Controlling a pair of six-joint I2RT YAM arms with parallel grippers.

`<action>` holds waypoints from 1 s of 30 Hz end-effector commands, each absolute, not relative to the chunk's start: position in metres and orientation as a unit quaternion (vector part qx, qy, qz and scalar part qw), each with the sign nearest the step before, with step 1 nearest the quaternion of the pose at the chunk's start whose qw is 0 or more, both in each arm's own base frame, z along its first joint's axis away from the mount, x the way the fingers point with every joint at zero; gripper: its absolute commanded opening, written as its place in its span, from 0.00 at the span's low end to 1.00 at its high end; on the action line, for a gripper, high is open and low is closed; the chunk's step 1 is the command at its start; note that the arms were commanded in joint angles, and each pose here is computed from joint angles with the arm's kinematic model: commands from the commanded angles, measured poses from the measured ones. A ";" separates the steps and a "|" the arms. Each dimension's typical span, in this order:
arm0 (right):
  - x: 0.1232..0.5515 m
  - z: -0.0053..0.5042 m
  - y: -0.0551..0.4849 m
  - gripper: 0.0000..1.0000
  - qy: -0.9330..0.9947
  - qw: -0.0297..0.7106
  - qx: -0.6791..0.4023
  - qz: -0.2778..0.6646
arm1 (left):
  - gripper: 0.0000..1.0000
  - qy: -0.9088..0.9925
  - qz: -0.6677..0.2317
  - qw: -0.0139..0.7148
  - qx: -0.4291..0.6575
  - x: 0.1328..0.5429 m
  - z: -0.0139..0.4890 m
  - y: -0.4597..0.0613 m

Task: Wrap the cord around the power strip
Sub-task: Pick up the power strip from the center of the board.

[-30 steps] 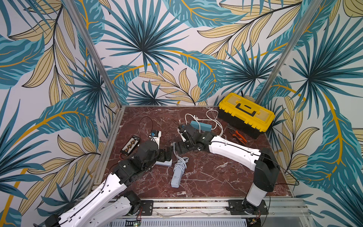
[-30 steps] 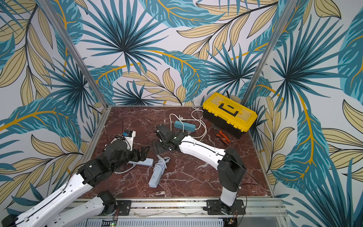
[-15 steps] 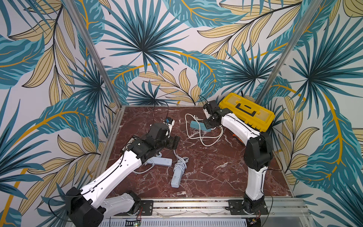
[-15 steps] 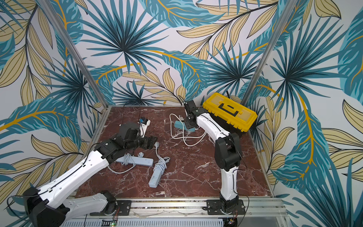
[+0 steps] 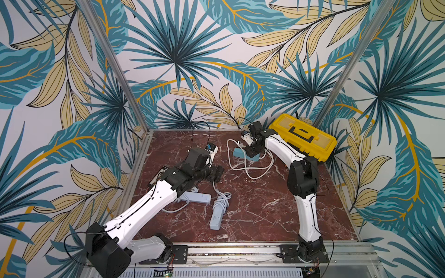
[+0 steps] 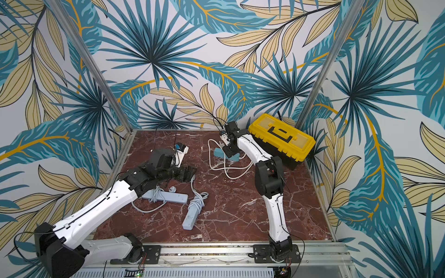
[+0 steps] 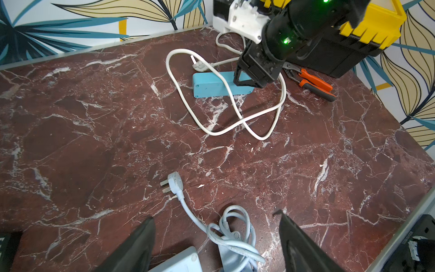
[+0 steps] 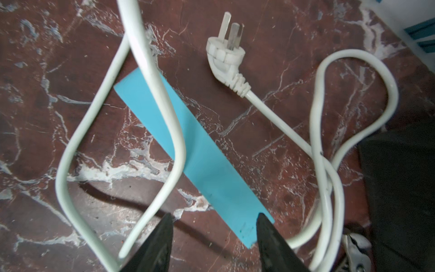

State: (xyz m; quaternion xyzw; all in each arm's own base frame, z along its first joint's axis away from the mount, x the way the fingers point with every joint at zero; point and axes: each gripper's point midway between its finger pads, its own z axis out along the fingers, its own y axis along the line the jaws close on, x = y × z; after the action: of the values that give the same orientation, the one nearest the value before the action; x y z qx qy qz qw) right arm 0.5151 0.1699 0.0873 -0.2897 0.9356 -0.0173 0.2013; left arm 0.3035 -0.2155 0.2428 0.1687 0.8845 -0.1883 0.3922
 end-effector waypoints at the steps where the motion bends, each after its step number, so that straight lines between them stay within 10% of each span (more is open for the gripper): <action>1: 0.504 0.066 0.164 0.58 0.939 0.156 -0.306 0.002 | 0.82 0.877 -0.201 0.405 0.163 0.301 0.257 -0.214; 16: 0.524 0.041 0.168 0.62 0.933 0.168 -0.317 0.041 | 0.78 0.880 -0.213 0.397 0.154 0.300 0.256 -0.217; 30: 0.520 0.090 0.167 0.19 0.930 0.206 -0.302 0.041 | 0.67 0.873 -0.247 0.406 0.111 0.312 0.282 -0.213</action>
State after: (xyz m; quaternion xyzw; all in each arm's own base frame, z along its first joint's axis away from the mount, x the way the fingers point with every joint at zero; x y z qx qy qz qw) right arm 0.5215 0.1680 0.0483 -0.3133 0.9327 0.0473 0.1722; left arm 0.3105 -0.2115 0.2688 0.1212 0.8784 -0.2280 0.4022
